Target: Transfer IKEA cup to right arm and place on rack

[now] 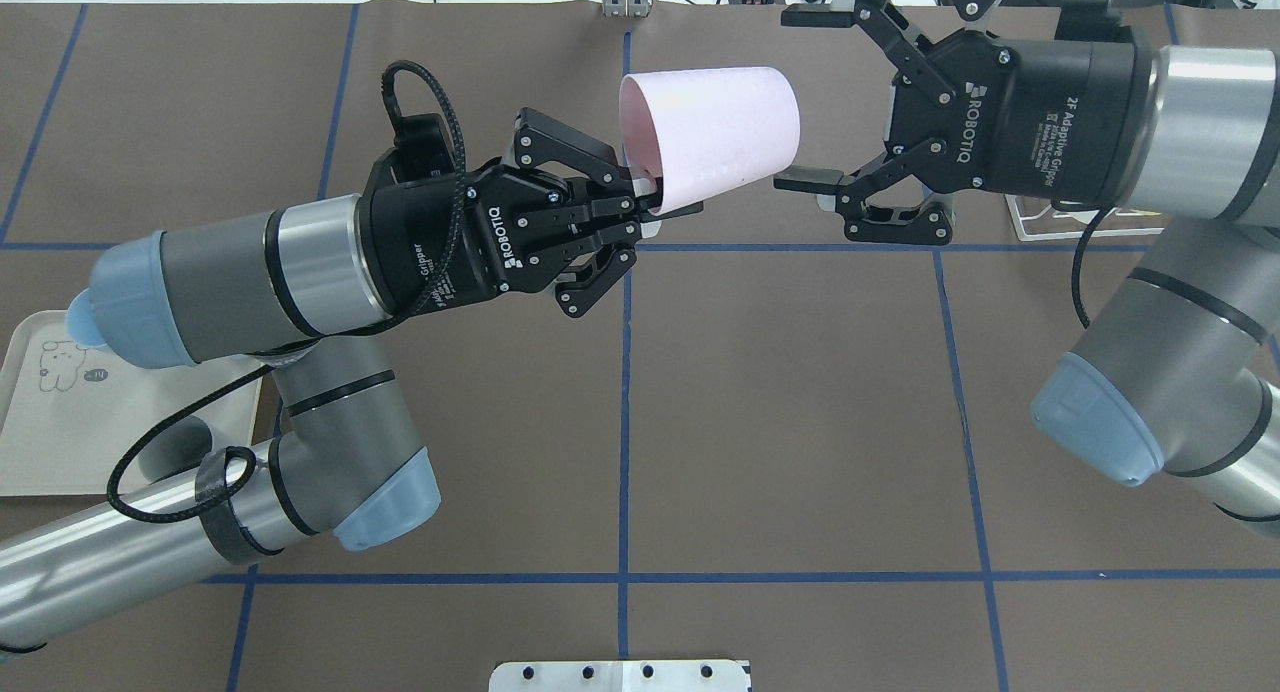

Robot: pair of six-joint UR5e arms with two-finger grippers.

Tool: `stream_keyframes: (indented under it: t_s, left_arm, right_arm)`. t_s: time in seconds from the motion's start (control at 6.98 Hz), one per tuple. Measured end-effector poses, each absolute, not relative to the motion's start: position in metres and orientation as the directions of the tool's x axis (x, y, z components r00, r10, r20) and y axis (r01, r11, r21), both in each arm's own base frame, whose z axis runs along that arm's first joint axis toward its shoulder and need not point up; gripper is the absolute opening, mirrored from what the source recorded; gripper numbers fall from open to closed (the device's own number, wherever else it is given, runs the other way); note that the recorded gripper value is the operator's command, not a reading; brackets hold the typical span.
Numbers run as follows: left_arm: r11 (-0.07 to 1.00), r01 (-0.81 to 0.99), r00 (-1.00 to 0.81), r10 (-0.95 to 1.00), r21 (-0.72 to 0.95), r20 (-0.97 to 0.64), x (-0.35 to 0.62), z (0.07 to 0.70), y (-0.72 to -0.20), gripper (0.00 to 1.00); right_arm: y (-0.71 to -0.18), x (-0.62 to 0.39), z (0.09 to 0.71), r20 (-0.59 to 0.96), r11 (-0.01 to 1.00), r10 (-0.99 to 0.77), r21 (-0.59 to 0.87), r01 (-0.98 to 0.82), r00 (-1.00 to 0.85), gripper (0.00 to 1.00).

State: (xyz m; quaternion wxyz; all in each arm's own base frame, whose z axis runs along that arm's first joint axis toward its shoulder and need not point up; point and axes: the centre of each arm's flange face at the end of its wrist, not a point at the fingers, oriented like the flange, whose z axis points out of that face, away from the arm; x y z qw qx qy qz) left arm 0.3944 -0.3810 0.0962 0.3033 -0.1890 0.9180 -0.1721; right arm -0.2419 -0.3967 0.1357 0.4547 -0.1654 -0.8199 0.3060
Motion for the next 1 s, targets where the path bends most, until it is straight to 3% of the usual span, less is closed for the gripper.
stream_keyframes:
  t_s: [0.43,0.72,0.86,1.0]
  left_arm:
    - [0.869,-0.243,-0.744,-0.453,-0.431,-0.492,0.3999,0.0898,-0.3835,0.0]
    - [0.868,-0.248,-0.743,-0.455,-0.429,-0.491,0.4029,0.0864,-0.3829,0.0]
    - [0.868,-0.25,-0.742,-0.457,-0.429,-0.491,0.4043,0.0859,-0.3817,0.0]
    - [0.868,-0.252,-0.741,-0.458,-0.429,-0.491,0.4053,0.0859,-0.3808,0.0]
  right_arm:
    - [-0.3917,-0.2448,0.1333,0.644,0.762,0.552,-0.648,0.006,-0.53,0.99]
    - [-0.3907,-0.2455,0.133,0.644,0.763,0.552,-0.647,0.008,-0.53,0.92]
    - [-0.3904,-0.2454,0.1327,0.644,0.763,0.552,-0.647,0.009,-0.531,0.72]
    - [-0.3902,-0.2454,0.1326,0.644,0.763,0.551,-0.646,0.009,-0.531,0.23]
